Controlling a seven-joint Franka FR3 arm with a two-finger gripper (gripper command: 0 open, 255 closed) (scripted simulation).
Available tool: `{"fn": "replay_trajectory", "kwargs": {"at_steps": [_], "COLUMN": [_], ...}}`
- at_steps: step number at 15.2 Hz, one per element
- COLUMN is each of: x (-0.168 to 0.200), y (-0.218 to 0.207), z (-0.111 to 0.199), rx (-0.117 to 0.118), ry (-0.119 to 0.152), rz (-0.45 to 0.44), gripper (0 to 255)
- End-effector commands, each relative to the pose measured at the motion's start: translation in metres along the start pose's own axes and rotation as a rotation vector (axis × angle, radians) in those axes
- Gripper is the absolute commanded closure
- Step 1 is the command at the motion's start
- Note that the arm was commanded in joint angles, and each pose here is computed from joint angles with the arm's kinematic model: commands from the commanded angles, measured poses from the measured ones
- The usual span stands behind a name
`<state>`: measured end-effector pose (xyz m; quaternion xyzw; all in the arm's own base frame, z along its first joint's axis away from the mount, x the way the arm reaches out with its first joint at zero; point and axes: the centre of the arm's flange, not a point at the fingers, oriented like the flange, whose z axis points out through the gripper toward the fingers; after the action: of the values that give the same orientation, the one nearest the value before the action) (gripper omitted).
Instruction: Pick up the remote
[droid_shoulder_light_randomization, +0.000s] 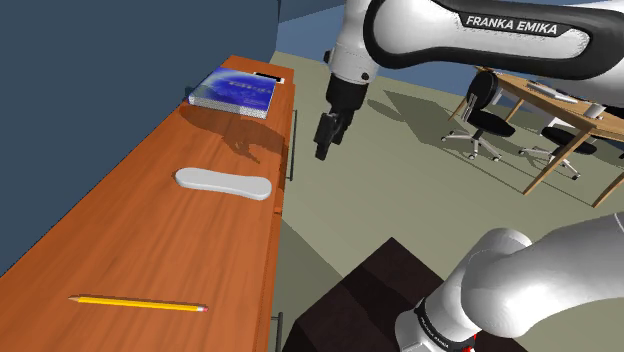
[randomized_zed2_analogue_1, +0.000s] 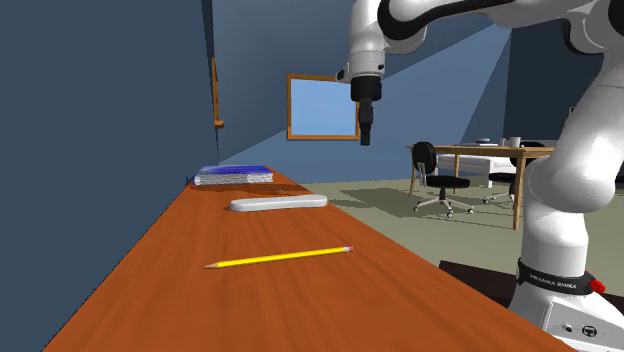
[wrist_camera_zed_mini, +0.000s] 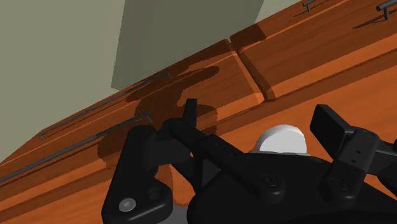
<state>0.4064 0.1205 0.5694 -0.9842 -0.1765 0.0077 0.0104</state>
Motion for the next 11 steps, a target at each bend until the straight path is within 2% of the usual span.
{"fn": "replay_trajectory", "kwargs": {"at_steps": [1,11], "x": [0.024,0.130], "y": [-0.009,-0.075], "z": [0.012,0.059], "rx": [-0.005,-0.031], "ry": [0.001,0.000], "rz": [-0.052,-0.303], "gripper": [0,0]}}
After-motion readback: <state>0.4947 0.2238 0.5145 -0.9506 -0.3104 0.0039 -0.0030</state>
